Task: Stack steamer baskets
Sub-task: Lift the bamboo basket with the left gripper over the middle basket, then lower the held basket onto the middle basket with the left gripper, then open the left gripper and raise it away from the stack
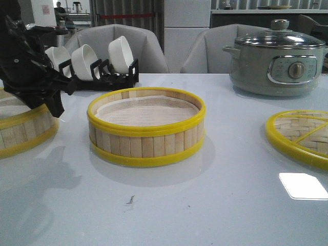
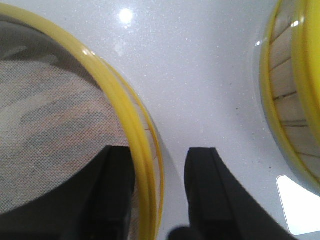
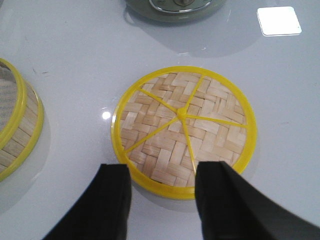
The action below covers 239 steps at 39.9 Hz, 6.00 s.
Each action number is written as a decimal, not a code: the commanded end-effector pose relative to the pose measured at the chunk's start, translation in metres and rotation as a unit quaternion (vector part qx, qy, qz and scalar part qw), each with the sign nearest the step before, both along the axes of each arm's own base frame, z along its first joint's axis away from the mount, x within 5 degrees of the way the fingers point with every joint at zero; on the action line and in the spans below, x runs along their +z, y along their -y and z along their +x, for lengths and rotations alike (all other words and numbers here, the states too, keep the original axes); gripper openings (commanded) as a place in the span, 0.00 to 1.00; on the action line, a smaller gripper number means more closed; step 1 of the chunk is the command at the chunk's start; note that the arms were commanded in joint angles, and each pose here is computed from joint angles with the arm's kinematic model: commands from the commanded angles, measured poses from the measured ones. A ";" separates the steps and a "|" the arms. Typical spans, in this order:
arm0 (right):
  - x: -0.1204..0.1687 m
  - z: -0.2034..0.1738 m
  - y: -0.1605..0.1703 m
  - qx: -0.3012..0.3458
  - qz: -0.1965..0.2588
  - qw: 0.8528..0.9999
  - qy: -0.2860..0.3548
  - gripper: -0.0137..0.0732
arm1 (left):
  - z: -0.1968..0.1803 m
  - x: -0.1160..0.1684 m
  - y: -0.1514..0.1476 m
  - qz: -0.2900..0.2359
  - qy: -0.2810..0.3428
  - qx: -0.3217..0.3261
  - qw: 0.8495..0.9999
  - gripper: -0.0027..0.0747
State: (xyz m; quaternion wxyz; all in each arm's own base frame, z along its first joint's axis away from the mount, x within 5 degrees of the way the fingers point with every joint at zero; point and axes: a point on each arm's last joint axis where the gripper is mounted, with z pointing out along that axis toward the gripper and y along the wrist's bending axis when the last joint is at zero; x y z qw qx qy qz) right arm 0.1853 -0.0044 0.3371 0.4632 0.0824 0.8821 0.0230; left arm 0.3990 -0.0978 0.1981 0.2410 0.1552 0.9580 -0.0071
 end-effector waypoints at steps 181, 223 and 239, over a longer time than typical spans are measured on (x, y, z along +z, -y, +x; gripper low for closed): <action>0.018 0.002 0.000 0.005 -0.010 0.998 0.055 0.63 | -0.092 0.105 0.230 -0.085 0.088 -0.259 0.958 0.46; 0.018 0.003 0.000 0.005 -0.010 0.998 0.056 0.63 | -0.060 0.303 0.039 -0.122 0.309 -0.021 0.943 0.15; 0.015 0.008 0.000 0.005 -0.010 0.999 0.050 0.63 | -0.101 0.325 -0.040 -0.103 0.360 0.064 0.925 0.15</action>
